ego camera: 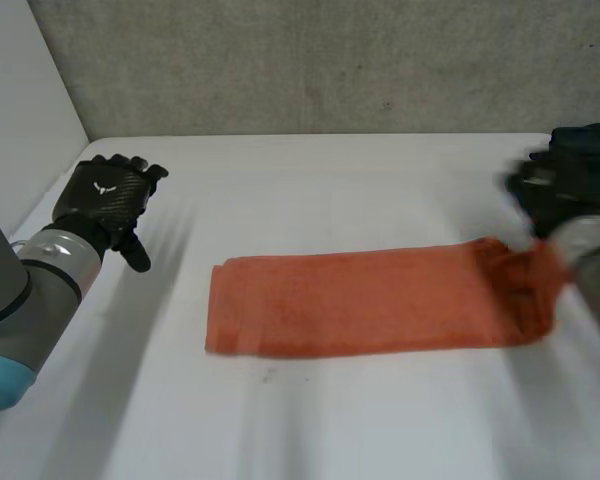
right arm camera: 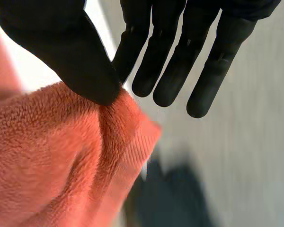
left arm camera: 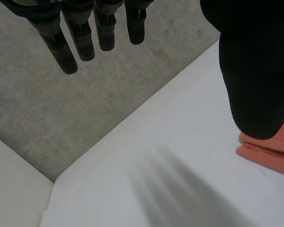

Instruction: Fold the laundry.

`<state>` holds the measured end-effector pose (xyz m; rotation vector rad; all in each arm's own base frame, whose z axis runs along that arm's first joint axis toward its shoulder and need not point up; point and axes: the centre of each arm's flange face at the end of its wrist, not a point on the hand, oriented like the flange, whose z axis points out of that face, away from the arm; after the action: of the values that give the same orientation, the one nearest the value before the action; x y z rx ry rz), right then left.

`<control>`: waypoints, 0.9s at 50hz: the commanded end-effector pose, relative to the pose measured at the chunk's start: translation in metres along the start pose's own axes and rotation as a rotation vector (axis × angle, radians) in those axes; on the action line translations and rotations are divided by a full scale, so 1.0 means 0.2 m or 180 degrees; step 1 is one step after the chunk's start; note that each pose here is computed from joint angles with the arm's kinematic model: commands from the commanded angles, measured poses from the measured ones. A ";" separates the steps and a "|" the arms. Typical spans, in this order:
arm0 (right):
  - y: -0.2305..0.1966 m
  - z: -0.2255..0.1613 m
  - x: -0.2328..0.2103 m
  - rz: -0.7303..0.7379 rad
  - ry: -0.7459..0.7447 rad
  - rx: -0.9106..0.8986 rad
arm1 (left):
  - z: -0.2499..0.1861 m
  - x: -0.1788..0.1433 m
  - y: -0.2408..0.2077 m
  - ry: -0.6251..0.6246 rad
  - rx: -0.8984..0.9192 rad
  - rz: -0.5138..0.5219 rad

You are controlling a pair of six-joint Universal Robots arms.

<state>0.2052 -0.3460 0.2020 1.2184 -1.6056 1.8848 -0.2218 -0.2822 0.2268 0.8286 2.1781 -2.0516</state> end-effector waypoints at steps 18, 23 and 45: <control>-0.78 -0.43 -0.84 0.0196 -0.1358 0.1256 | -0.05 0.07 -0.05 0.0111 0.0155 0.0019; -0.62 -0.34 -0.59 0.1027 -0.1102 0.0715 | -0.04 0.10 -0.10 0.0136 0.0297 0.0030; -0.23 -0.18 -0.20 0.0902 0.0228 0.0045 | -0.07 0.19 -0.10 0.0307 0.0304 0.0046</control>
<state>0.2405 -0.2796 0.1301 1.1366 -2.1977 1.7590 -0.2583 -0.2568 0.2267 0.9755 2.1426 -2.1509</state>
